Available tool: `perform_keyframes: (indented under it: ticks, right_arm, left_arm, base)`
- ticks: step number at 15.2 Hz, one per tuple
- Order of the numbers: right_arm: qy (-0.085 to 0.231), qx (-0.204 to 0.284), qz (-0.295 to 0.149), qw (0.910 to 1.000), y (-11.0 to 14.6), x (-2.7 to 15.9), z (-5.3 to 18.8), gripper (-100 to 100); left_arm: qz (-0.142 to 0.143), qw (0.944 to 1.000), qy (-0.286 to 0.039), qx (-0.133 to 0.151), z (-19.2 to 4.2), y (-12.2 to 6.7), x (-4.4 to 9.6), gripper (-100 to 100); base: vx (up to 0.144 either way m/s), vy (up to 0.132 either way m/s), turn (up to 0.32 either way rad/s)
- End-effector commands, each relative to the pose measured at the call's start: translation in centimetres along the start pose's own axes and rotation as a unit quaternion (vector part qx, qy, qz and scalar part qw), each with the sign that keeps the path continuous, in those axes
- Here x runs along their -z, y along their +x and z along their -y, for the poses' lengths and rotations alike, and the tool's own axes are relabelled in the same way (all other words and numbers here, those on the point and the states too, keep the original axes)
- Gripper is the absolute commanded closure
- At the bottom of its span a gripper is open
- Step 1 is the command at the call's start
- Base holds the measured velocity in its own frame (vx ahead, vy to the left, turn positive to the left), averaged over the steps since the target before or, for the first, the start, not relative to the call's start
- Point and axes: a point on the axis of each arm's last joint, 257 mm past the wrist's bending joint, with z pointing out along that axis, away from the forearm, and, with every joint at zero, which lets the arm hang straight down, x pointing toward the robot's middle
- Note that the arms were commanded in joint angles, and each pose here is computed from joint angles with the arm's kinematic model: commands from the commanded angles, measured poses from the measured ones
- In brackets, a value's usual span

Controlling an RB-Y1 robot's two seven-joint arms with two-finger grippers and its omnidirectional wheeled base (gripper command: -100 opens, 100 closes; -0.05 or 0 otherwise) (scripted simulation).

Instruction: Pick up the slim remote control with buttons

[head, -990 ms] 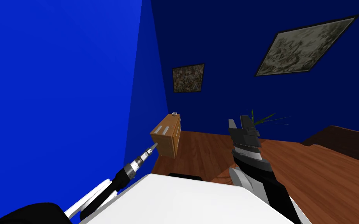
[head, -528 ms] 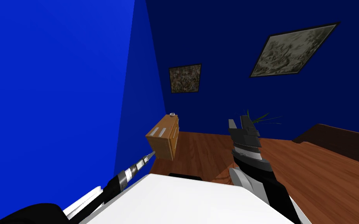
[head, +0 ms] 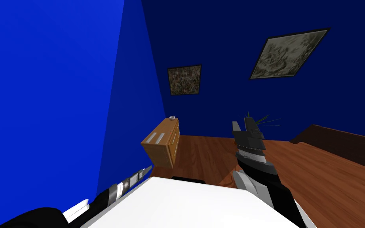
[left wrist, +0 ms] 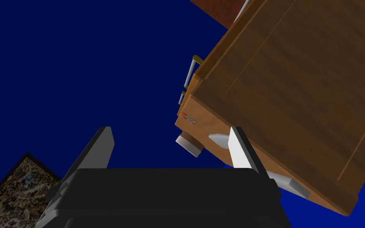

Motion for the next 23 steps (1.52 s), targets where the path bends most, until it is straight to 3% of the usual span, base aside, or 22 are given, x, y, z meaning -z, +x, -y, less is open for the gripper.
perform_keyframes:
  ticks: [1, 2, 3, 4, 6, 7, 8, 9, 10, 11, 12, 13, 14, 15, 17, 18, 19, 20, 21, 22, 23]
  right_arm:
    - [0.000, 0.000, 0.000, 1.0000, 0.0, 0.0, 0.0, 0]
    - [0.000, 0.000, 0.000, 1.0000, 0.0, 0.0, 0.0, 0]
    - [0.000, 0.000, 0.000, 1.0000, 0.0, 0.0, 0.0, 0]
    - [0.000, 0.000, 0.000, 1.0000, 0.0, 0.0, 0.0, 0]
    - [0.000, 0.000, 0.000, 1.0000, 0.0, 0.0, 0.0, 0]
    - [0.000, 0.000, 0.000, 1.0000, 0.0, 0.0, 0.0, 0]
    - [0.000, 0.000, 0.000, 1.0000, 0.0, 0.0, 0.0, 0]
    - [0.000, 0.000, 0.000, 1.0000, 0.0, 0.0, 0.0, 0]
    - [0.000, 0.000, 0.000, 1.0000, 0.0, 0.0, 0.0, 0]
    - [0.000, 0.000, 0.000, 1.0000, 0.0, 0.0, 0.0, 0]
    - [0.000, 0.000, 0.000, 1.0000, 0.0, 0.0, 0.0, 0]
    - [0.000, 0.000, 0.000, 1.0000, 0.0, 0.0, 0.0, 0]
    - [0.000, 0.000, 0.000, 1.0000, 0.0, 0.0, 0.0, 0]
    - [0.000, 0.000, 0.000, 1.0000, 0.0, 0.0, 0.0, 0]
    - [0.000, 0.000, 0.000, 1.0000, 0.0, 0.0, 0.0, 0]
    - [0.000, 0.000, 0.000, 1.0000, 0.0, 0.0, 0.0, 0]
    - [0.000, 0.000, 0.000, 1.0000, 0.0, 0.0, 0.0, 0]
    - [0.000, 0.000, 0.000, 1.0000, 0.0, 0.0, 0.0, 0]
    - [0.000, 0.000, 0.000, 1.0000, 0.0, 0.0, 0.0, 0]
    - [0.000, 0.000, 0.000, 1.0000, 0.0, 0.0, 0.0, 0]
    - [0.000, 0.000, 0.000, 1.0000, 0.0, 0.0, 0.0, 0]
  left_arm:
    - [-0.027, 0.9994, -0.021, -0.010, -1.8, 1.2, 1.0, -100]
    - [-0.054, 0.9974, -0.047, -0.011, -4.0, 3.1, 2.4, -100]
    - [-0.060, 0.9968, -0.049, -0.020, -4.3, 2.8, 2.6, -100]
    - [-0.086, 0.9933, -0.074, -0.021, -6.4, 4.6, 4.1, -100]
    - [-0.092, 0.9924, -0.076, -0.030, -6.6, 4.2, 4.4, -100]
    - [-0.121, 0.9867, -0.102, -0.038, -8.8, 5.6, 6.2, -100]
    - [-0.122, 0.9863, -0.103, -0.040, -8.9, 5.5, 6.3, -100]
    - [-0.150, 0.9794, -0.128, -0.047, -10.9, 6.7, 8.3, -100]
    - [-0.152, 0.9787, -0.128, -0.050, -11.0, 6.5, 8.4, -100]
    - [-0.180, 0.9699, -0.153, -0.060, -13.1, 7.4, 10.5, -100]
    - [-0.180, 0.9699, -0.153, -0.060, -13.1, 7.4, 10.5, -100]
    - [-0.206, 0.9600, -0.176, -0.070, -14.9, 8.1, 12.7, -100]
    - [-0.206, 0.9600, -0.176, -0.070, -14.9, 8.1, 12.7, -100]
    - [-0.230, 0.9504, -0.195, -0.078, -16.3, 8.7, 14.7, -100]
    - [-0.230, 0.9495, -0.198, -0.079, -16.6, 8.6, 14.9, -100]
    - [-0.252, 0.9394, -0.216, -0.087, -17.9, 9.1, 16.9, -100]
    - [-0.252, 0.9387, -0.218, -0.087, -18.1, 9.1, 17.0, -100]
    - [-0.272, 0.9280, -0.236, -0.095, -19.5, 9.5, 19.0, -100]
    - [-0.272, 0.9279, -0.237, -0.095, -19.5, 9.4, 19.1, -100]
    - [-0.290, 0.9173, -0.253, -0.101, -20.6, 9.8, 21.0, -100]
    - [-0.290, 0.9173, -0.253, -0.101, -20.6, 9.8, 21.0, -100]
  base:
    - [0.144, -0.054, -0.071]
    - [0.169, -0.083, -0.108]
    - [0.185, -0.095, -0.084]
    - [0.232, -0.090, -0.090]
    - [0.196, -0.060, -0.034]
    - [0.177, -0.046, -0.066]
    - [0.190, -0.060, -0.073]
    - [0.243, -0.043, -0.099]
    - [0.247, -0.026, -0.082]
    - [0.259, -0.042, -0.097]
    - [0.250, -0.049, -0.068]
    - [0.288, -0.077, -0.076]
    - [0.299, -0.063, -0.053]
    - [0.275, -0.053, -0.071]
    - [0.245, -0.006, -0.044]
    - [0.227, -0.008, -0.055]
    - [0.235, -0.024, -0.061]
    - [0.269, -0.034, -0.086]
    - [0.288, -0.019, -0.061]
    - [0.317, 0.003, -0.060]
    - [0.302, -0.001, -0.051]
